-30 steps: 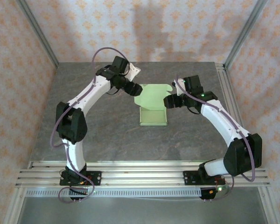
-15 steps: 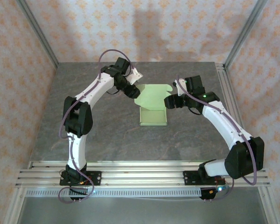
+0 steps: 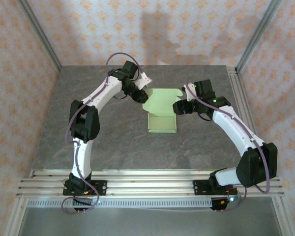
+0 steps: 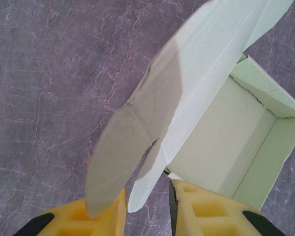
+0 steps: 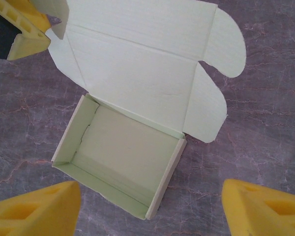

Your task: Fold the paper box

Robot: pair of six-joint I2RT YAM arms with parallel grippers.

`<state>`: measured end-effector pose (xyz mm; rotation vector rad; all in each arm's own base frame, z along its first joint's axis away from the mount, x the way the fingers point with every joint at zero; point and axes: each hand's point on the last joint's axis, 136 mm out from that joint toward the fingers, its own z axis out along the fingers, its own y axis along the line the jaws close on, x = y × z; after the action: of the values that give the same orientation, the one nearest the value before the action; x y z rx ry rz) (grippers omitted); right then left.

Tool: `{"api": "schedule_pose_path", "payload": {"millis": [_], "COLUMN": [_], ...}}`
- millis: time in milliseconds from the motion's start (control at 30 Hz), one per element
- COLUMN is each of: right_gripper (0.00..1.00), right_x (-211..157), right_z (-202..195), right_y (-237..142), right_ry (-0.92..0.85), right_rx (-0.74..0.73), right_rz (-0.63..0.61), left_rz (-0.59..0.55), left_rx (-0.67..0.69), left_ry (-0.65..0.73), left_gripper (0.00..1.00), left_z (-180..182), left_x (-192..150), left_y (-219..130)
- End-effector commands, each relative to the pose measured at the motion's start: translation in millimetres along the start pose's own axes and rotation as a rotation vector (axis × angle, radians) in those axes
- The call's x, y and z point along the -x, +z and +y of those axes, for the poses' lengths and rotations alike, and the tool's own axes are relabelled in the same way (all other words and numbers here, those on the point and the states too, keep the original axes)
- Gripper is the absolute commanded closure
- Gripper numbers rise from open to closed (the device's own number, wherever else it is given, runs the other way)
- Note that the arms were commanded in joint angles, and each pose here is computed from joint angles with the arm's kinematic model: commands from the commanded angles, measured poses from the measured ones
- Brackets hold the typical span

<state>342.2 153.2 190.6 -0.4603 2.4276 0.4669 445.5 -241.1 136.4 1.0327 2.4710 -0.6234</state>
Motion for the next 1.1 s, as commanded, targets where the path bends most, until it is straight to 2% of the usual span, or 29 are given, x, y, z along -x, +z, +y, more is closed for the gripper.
{"api": "schedule_pose_path", "payload": {"millis": [0,200,267,333,400,633,933,1067], "right_gripper": [0.25,0.25,0.24,0.24,0.24,0.24,0.24,0.24], "right_x": [11.1,11.6,11.2,11.1,10.9,12.2,14.0,13.9], "right_z": [0.4,-0.2,-0.8,-0.9,-0.8,-2.7,-3.5,-4.3], "right_y": [-5.3,-6.1,-5.8,-6.4,-6.9,-8.7,-8.5,-8.5], "right_ry": [-0.011,-0.011,-0.011,-0.011,-0.009,-0.014,-0.012,-0.01], "right_rx": [-0.006,-0.01,-0.013,-0.014,-0.015,-0.029,-0.032,-0.036], "right_rz": [-0.02,-0.021,-0.02,-0.021,-0.021,-0.028,-0.028,-0.027], "left_rz": [0.005,0.009,0.009,0.009,0.011,0.019,0.022,0.023], "left_rx": [-0.017,-0.012,-0.015,-0.017,-0.017,-0.018,-0.024,-0.032], "left_ry": [0.014,0.015,0.016,0.016,0.019,0.02,0.026,0.03], "left_gripper": [0.7,0.7,0.73,0.8,0.82,0.82,0.76,0.76], "left_z": [-2.1,0.2,-0.1,0.4,0.3,1.1,1.5,0.5], "left_x": [1.5,1.3,2.0,2.6,2.4,0.0,-0.1,0.5], "left_y": [-1.6,0.9,0.8,1.0,1.7,4.4,9.7,11.3]}}
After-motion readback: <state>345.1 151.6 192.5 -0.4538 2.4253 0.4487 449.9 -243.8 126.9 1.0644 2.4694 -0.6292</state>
